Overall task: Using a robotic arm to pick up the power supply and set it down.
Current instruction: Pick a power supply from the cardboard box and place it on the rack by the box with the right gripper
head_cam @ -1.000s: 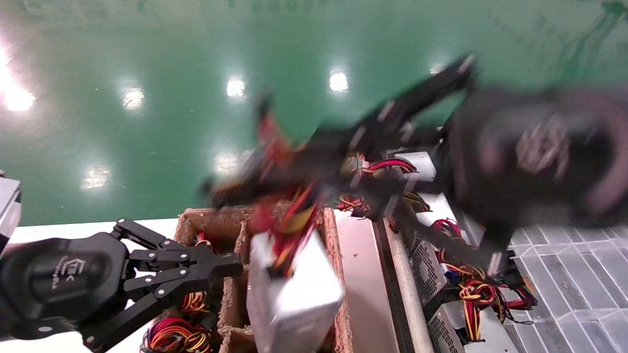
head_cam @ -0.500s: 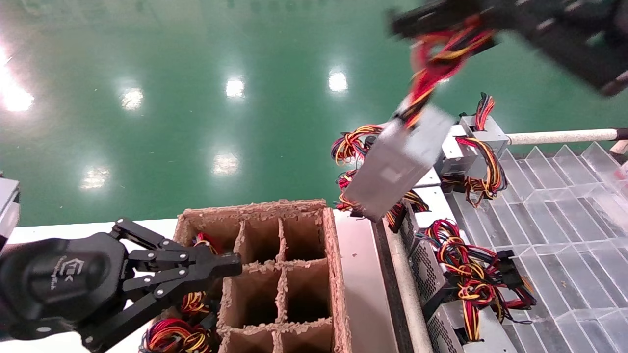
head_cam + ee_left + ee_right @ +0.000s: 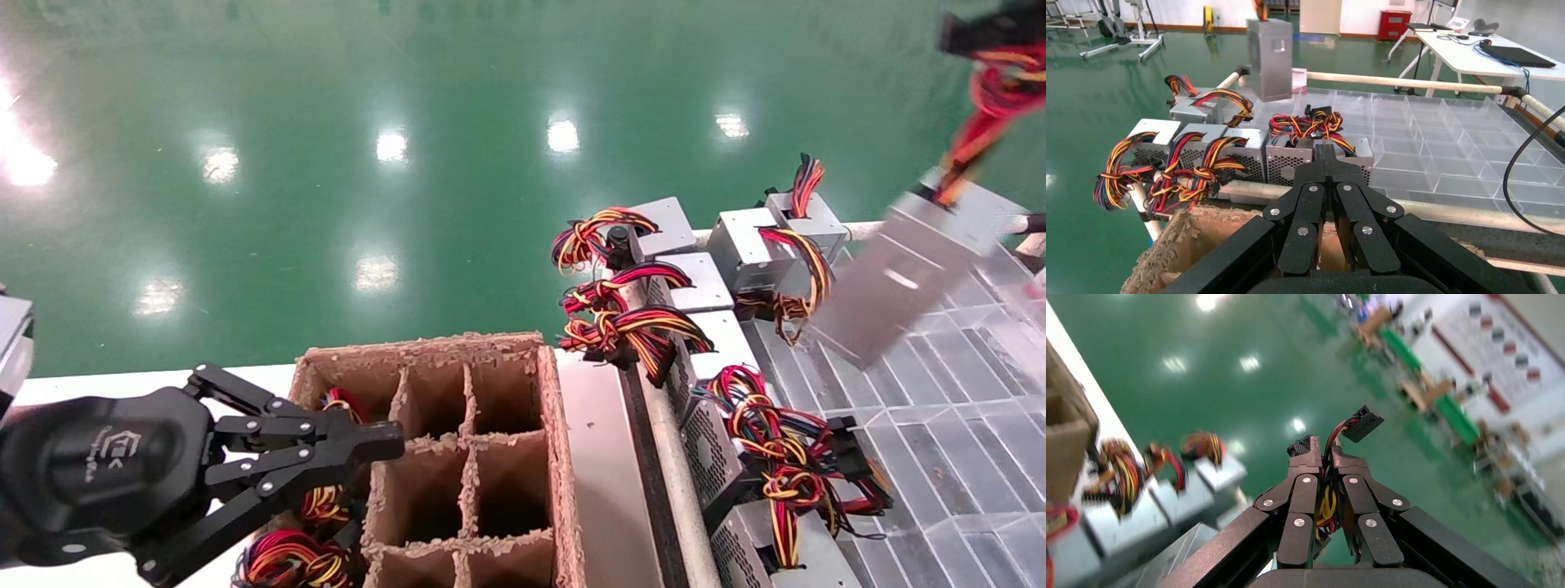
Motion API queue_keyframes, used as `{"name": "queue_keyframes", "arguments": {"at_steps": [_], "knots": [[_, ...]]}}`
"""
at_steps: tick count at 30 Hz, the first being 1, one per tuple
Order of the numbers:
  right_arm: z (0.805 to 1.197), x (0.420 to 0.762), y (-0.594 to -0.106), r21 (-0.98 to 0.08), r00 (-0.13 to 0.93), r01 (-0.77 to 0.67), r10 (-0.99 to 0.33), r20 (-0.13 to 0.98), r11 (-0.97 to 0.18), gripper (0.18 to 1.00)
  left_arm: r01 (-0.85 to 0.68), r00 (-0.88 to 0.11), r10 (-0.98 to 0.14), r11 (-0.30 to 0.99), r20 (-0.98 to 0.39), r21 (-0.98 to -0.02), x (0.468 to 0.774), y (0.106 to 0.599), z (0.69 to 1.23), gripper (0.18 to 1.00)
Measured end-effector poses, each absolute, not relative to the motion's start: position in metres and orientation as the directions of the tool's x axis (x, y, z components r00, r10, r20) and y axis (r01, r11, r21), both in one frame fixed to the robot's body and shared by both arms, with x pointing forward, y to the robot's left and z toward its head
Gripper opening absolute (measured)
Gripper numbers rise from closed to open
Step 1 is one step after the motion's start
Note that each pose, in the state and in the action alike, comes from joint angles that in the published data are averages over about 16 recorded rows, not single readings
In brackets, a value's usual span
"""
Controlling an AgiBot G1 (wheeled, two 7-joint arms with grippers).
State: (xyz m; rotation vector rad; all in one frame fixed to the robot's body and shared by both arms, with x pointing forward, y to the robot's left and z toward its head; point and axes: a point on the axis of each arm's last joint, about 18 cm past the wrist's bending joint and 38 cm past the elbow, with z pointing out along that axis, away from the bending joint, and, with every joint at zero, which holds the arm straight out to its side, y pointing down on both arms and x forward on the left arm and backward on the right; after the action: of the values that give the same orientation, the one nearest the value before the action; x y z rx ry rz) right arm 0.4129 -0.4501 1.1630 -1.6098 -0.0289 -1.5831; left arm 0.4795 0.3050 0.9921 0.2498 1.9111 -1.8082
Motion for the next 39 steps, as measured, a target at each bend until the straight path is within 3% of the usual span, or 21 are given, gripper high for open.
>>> {"name": "queue_keyframes", "arguments": {"at_steps": [8,20,28,39], "knots": [[1.133,0.437,-0.465,-0.608,0.26,0.496,-0.562,0.785,-0.62,0.201,0.456,-0.861,-0.199,0.104,-0.467,-0.884,0.48,0.305,0.992,0.192],[1.101,0.507,-0.434,-0.646,0.35,0.534,-0.553,0.757,-0.546,0.201,0.456,-0.861,-0.199,0.104,-0.467,-0.884,0.48,0.305,0.992,0.192],[1.103,0.532,-0.435,-0.648,0.331,0.522,-0.569,0.753,-0.554,0.201,0.456,-0.861,-0.199,0.104,-0.467,-0.884,0.48,0.305,0.992,0.192],[1.108,0.532,-0.467,-0.661,0.261,0.467,-0.623,0.738,-0.587,0.201,0.456,-0.861,-0.199,0.104,-0.467,-0.884,0.48,0.305,0.992,0.192]]}}
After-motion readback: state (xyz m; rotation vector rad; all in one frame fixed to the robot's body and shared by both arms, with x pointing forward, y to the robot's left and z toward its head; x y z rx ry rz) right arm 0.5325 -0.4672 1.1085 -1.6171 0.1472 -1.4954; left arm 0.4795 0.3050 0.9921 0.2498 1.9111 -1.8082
